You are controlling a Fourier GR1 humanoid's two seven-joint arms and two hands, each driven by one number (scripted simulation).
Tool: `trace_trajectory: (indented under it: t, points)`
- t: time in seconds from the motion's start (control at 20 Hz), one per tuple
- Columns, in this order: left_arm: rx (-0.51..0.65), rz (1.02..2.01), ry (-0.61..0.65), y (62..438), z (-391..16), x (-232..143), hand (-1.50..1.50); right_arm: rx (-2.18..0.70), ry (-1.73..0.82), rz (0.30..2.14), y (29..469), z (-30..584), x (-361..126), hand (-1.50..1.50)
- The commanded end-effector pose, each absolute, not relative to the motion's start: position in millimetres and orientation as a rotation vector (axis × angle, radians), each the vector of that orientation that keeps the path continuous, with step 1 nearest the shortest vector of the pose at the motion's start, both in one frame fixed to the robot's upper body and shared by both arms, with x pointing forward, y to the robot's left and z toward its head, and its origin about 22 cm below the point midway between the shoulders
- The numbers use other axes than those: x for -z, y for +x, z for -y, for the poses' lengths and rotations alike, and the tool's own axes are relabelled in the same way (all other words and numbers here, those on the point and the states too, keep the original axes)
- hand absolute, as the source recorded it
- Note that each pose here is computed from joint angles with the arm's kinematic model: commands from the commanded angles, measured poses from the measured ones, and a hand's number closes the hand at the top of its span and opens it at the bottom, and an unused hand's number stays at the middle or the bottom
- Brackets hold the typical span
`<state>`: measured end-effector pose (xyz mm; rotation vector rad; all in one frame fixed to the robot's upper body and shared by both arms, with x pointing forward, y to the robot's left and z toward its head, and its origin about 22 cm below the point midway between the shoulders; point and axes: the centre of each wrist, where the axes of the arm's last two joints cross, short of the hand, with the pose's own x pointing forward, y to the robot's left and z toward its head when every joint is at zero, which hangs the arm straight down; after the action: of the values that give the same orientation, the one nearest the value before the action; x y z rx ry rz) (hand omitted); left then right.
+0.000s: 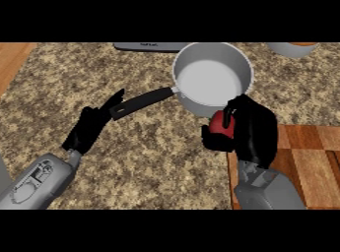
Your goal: Pick the tomato from the cutting board and place it in the pot
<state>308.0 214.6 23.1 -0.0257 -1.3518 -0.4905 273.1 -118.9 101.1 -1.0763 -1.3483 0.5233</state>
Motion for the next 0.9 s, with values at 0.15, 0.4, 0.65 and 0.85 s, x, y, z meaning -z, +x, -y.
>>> trace_trajectory:
  t: [0.15, 0.4, 0.65, 0.85]
  points:
    - [0.381, 1.291, -0.093, 290, -213, 6, 0.00, -0.768, -1.296, 1.022, 330, 89, -112, 1.50]
    - [0.389, 1.299, -0.108, 291, -203, 14, 0.00, -0.851, -1.167, 0.808, 356, 81, -109, 1.50]
    - [0.415, 1.309, -0.106, 298, -212, 4, 0.00, -0.790, -1.035, 0.580, 382, 97, -93, -1.50]
    - [0.393, 1.291, -0.136, 288, -198, 12, 0.00, -0.756, -0.982, 0.720, 393, 69, -114, -1.50]
